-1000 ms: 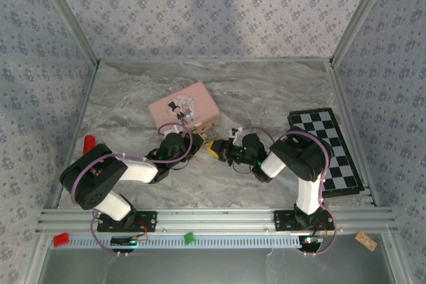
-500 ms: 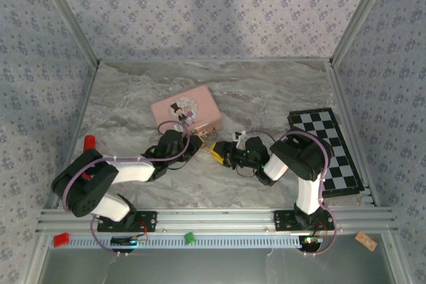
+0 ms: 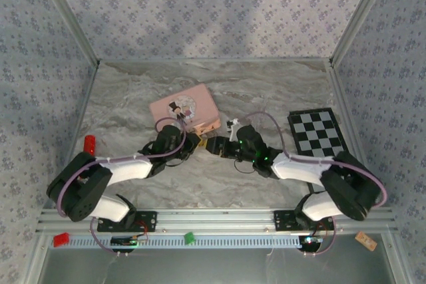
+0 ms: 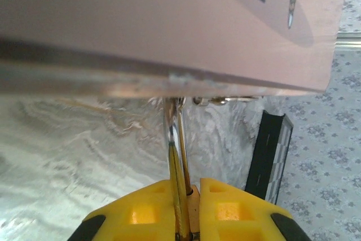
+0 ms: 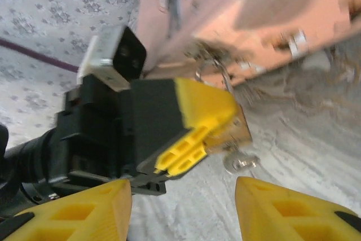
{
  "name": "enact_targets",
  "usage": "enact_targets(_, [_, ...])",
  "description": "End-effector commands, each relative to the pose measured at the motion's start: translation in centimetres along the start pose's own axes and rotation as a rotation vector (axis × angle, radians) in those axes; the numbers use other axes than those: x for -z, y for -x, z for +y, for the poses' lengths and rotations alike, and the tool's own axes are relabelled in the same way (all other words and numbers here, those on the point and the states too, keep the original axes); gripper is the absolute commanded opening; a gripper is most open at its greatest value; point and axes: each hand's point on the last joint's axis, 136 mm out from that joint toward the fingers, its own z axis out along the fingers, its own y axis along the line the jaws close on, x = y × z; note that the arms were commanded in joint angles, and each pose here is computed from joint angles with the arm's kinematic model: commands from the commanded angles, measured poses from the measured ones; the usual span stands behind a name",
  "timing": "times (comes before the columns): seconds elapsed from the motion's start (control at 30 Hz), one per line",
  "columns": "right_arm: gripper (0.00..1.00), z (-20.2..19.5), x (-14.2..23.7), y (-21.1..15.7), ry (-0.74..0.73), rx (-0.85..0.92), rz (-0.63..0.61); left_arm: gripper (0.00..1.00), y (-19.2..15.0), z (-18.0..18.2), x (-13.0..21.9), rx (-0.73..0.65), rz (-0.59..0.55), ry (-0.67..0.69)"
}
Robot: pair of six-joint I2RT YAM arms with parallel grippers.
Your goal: Unlock the padlock with the key
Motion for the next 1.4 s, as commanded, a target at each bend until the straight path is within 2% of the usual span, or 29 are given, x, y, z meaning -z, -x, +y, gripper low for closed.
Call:
enact_targets(0.0, [0.47,-5.5,1.8,-0.8,-0.320,0.438,-0.004,0.00,0.9,0.7,1.0,0.076,-0.031,0.057])
enact_targets(0.13, [0.50,-4.2,2.6,0.4,-0.251,0.627,-0.164,0.00,1.3,1.2,1.6,0.095,-0.031,0.100])
enact_targets(0.2, [0.55,-2.9,2.5,-0.2,-0.196,0.749,-0.179,0.00,1.3,1.4,1.8,0.104,-0.029,0.110])
enact_targets(0.33, [0.57,-0.7,1.9,-2.0,-0.183,1.019,-0.207,0.00,1.3,1.7,2.0,0.111,-0.028,0.117])
enact_targets(0.5, [0.58,0.4,0.2,-3.7,-0.237,1.219,-0.225,0.00,1.2,1.3,2.0,0.109,-0.015,0.108])
enact_targets(0.7, [0.56,0.2,-2.0,-3.9,-0.294,1.279,-0.240,0.00,0.8,1.2,2.0,0.104,0.007,0.103])
enact_targets(0.87, [0.52,-0.1,-3.1,-3.1,-0.345,1.283,-0.300,0.00,0.5,1.8,2.2,0.116,0.014,0.105])
enact_targets(1.37, [0.34,-1.1,-5.3,-4.6,-0.335,1.336,-0.209,0.00,0.4,1.9,2.8,0.101,0.008,0.109])
